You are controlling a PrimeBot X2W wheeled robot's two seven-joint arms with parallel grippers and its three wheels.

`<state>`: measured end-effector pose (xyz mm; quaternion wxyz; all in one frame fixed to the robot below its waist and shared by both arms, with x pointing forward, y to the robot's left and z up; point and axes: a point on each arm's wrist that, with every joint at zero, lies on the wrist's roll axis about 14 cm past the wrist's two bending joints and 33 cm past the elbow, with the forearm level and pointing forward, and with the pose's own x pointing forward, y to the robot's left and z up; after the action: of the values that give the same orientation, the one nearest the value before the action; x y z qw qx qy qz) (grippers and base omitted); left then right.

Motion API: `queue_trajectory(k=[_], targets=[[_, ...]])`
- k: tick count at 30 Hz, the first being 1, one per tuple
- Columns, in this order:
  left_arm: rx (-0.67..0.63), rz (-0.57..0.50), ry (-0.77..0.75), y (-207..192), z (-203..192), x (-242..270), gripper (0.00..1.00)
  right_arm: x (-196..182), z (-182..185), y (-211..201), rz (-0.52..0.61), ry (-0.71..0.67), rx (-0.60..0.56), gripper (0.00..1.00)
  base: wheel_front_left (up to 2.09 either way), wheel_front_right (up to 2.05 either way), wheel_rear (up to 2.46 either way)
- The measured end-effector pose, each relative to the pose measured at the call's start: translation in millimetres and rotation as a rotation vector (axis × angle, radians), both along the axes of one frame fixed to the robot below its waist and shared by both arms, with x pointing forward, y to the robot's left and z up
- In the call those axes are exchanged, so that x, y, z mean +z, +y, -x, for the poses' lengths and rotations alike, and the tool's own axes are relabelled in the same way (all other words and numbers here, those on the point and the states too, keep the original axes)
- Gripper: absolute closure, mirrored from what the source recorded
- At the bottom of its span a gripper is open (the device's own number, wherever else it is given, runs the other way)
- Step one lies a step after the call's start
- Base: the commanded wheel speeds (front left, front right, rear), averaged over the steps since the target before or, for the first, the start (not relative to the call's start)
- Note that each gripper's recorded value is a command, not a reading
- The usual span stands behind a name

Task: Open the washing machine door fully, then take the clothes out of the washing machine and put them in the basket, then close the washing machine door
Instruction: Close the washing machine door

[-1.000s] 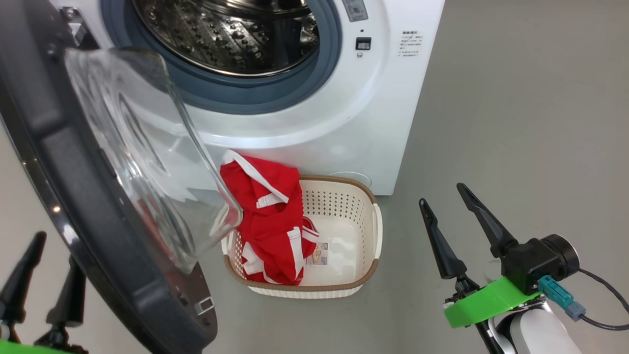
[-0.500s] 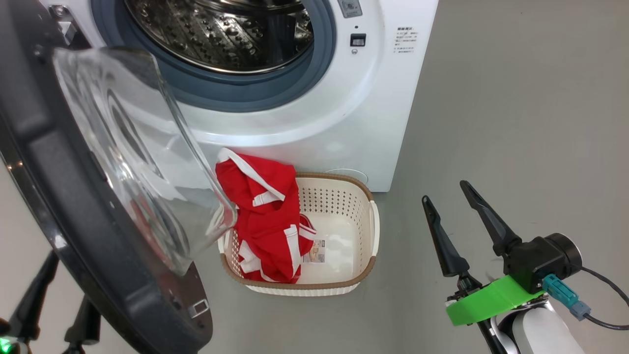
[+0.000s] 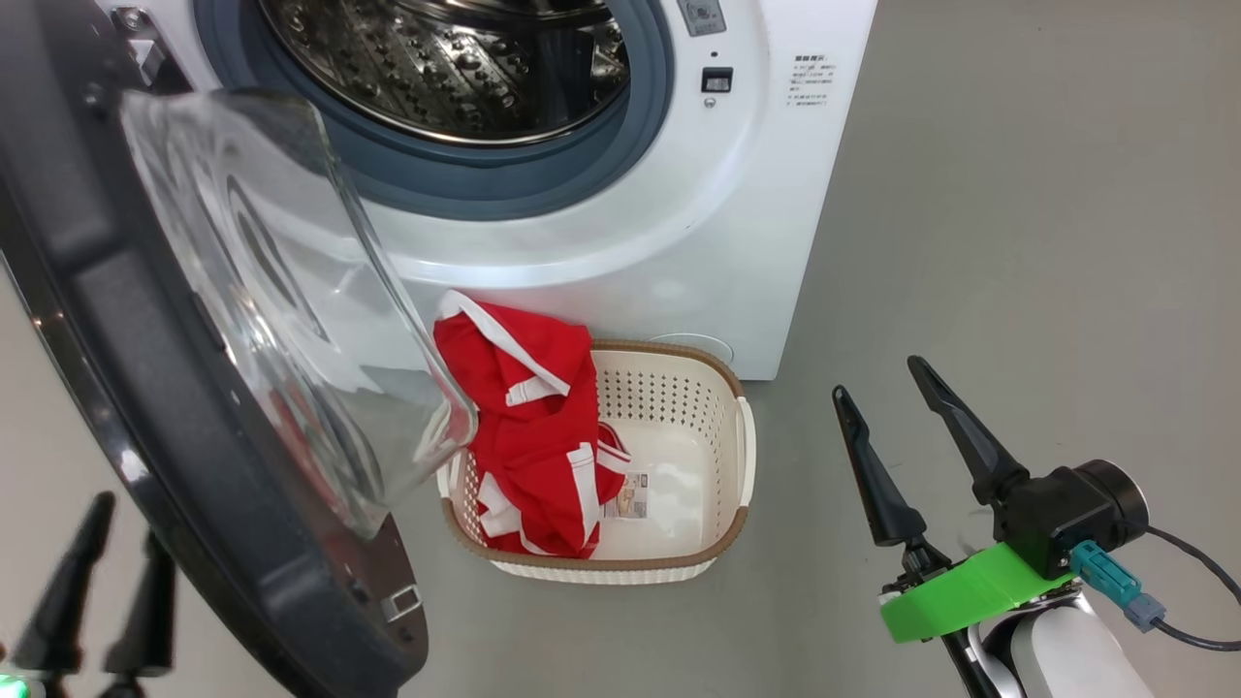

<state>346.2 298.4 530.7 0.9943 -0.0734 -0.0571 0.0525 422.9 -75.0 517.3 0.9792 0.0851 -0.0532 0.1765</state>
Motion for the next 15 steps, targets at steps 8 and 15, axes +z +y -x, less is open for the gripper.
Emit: queue_trajectory(k=[8, 15], targets=[[0.039, 0.136, -0.038, 10.8, 1.2, 4.0, 1.0, 0.4, 0.0, 1.6, 0.0, -0.001, 0.004, 0.0, 0.0, 0.0, 0.0], [0.113, 0.365, -0.126, 37.2, -7.5, 21.6, 1.0, -0.8, -0.2, 3.5, -0.001, 0.002, 0.01, 0.0, 0.0, 0.0, 0.0]])
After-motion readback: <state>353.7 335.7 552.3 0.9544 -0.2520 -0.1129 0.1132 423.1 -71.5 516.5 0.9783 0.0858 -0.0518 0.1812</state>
